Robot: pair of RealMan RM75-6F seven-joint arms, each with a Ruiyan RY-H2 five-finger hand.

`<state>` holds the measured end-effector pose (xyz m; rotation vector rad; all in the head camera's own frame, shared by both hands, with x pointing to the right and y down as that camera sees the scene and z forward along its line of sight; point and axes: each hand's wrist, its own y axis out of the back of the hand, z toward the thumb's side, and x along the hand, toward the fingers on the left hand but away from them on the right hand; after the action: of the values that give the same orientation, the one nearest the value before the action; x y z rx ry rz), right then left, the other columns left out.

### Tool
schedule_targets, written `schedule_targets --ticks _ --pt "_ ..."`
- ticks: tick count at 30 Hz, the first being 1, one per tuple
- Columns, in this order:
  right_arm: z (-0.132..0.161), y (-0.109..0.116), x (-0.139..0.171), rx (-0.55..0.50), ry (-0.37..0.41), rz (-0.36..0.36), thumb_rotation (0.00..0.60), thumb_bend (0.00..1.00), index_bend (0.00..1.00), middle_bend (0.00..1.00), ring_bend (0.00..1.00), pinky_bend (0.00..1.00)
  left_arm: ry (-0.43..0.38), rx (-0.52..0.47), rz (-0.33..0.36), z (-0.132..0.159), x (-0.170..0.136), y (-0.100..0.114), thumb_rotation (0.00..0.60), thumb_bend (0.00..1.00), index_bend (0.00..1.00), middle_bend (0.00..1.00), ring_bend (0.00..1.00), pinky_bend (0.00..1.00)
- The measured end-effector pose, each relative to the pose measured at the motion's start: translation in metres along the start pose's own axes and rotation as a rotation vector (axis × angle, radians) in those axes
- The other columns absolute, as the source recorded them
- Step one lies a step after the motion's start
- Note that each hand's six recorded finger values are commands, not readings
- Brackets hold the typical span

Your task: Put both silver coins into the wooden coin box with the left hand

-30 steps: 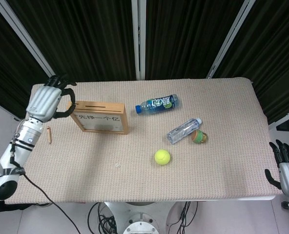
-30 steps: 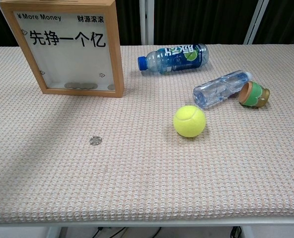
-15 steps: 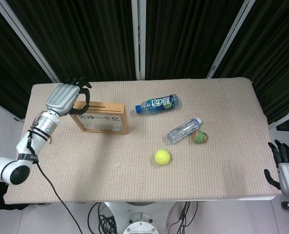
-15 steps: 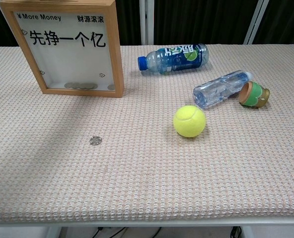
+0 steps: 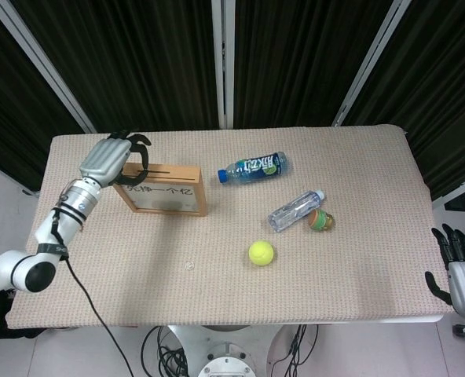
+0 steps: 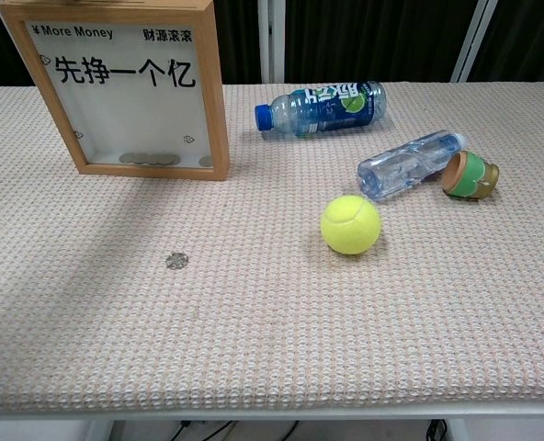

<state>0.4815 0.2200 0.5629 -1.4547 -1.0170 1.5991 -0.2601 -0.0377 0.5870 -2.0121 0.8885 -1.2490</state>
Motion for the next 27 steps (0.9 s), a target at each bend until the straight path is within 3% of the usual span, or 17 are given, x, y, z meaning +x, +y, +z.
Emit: schedule_targets --ticks 18,27 --pt "0.002 -0.005 -0.002 -0.004 0.007 0.014 0.6 0.32 0.0 0.0 0.0 0.0 0.009 0.003 -0.006 -0.007 0.007 -0.013 0.6 0.41 0.6 0.24 0.05 0.09" --pt "0.0 -0.005 -0.003 -0.006 -0.002 0.014 0.6 0.32 0.0 0.0 0.0 0.0 0.003 0.002 -0.004 -0.008 0.006 -0.013 0.6 0.41 0.45 0.23 0.05 0.09"
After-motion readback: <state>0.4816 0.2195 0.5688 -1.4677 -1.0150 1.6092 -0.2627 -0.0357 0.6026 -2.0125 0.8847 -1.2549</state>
